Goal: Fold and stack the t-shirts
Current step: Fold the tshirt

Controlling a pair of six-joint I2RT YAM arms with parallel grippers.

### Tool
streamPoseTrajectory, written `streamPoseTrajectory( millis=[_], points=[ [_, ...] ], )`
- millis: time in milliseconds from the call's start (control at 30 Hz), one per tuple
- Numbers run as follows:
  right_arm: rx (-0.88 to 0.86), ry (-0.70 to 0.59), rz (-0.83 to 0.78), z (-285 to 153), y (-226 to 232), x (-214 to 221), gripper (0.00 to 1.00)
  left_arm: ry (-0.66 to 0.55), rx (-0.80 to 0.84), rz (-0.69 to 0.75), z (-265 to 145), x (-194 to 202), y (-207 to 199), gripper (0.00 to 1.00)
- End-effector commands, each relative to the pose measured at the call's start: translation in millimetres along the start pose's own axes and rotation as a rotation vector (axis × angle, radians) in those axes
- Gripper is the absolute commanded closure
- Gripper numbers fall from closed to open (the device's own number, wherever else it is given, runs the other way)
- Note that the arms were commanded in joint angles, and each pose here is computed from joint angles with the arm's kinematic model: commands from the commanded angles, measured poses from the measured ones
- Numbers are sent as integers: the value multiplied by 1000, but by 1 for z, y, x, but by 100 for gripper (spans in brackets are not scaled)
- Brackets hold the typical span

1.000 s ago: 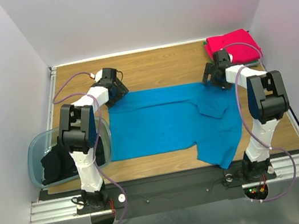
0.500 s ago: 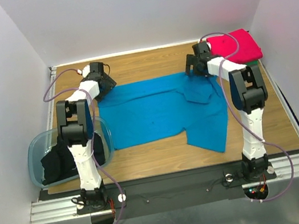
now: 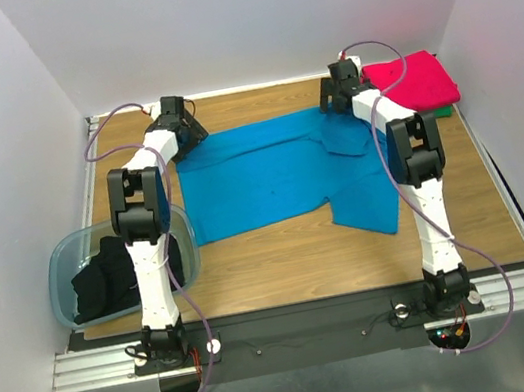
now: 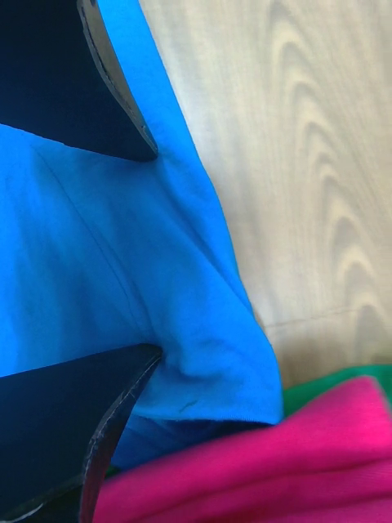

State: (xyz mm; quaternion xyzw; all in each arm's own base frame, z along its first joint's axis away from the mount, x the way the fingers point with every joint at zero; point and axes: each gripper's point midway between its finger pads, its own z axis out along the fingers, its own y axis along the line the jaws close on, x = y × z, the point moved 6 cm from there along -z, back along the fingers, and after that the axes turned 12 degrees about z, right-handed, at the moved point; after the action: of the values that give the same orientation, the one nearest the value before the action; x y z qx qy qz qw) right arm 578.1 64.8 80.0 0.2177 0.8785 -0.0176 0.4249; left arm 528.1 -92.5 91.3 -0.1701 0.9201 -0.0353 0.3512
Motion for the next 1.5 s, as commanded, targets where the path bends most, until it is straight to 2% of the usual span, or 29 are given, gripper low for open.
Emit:
streamPoseTrajectory(
  millis=[0, 200, 300, 333, 367, 400, 500, 533, 567, 600, 667, 700, 733, 767, 800, 833, 900, 1000, 1100, 1233, 1467],
  points=[
    [48, -2, -24, 20, -17, -5, 0, 18, 12, 41, 9, -4, -3, 14],
    [-89, -46, -21, -2, 7, -42, 0, -27, 47, 59, -16, -26, -19, 14],
    [-180, -69, -9, -35, 18, -68, 0, -92, 58, 77, -56, -44, -31, 14],
    [-225, -66, -5, -47, 25, -72, 0, -132, 67, 76, -82, -55, -34, 14],
    [-265, -105, 6, -73, 29, -93, 0, -148, 67, 77, -95, -57, -37, 14],
    [-286, -104, 10, -85, 31, -95, 0, -145, 56, 77, -105, -51, -35, 14],
    [-333, -52, -22, -119, 37, -74, 0, -195, 44, 80, -156, -45, -41, 14],
    [-360, -91, -17, -151, 38, -87, 0, -171, 19, 91, -160, -21, -44, 14],
    [-334, -31, -37, -154, 36, -55, 0, -178, -24, 90, -175, -8, -34, 14],
    [-333, -28, -30, -168, 34, -50, 0, -197, 11, 81, -192, -7, -44, 14],
    [-341, 14, 16, -200, 23, -25, 0, -163, -32, 60, -208, 29, -40, 14],
    [-333, 42, 37, -208, 15, -12, 0, -116, -74, 62, -202, 54, -31, 14],
    [-363, 19, 75, -234, 8, -17, 0, -100, -68, 47, -208, 65, -29, 14],
    [-328, 86, 106, -233, -7, 13, 0, -67, -61, 27, -210, 82, -32, 14],
    [-317, 93, 122, -239, -16, 21, 0, -18, -80, 31, -204, 106, -24, 14],
    [-338, 61, 150, -261, -23, 17, 0, -3, -74, 23, -205, 116, -24, 14],
    [-301, 91, 173, -268, -44, 43, 0, 47, -83, 14, -201, 146, -23, 14],
    [-309, 69, 208, -292, -65, 58, 0, 96, -126, -38, -193, 173, -14, 14],
    [-325, 22, 244, -311, -78, 57, 0, 125, -174, -113, -183, 191, -2, 14],
    [-338, 31, 233, -319, -83, 63, 0, 149, -187, -174, -175, 203, 0, 15],
    [-296, 87, 205, -307, -87, 79, 0, 133, -314, -256, -165, 214, 22, 15]
  ],
)
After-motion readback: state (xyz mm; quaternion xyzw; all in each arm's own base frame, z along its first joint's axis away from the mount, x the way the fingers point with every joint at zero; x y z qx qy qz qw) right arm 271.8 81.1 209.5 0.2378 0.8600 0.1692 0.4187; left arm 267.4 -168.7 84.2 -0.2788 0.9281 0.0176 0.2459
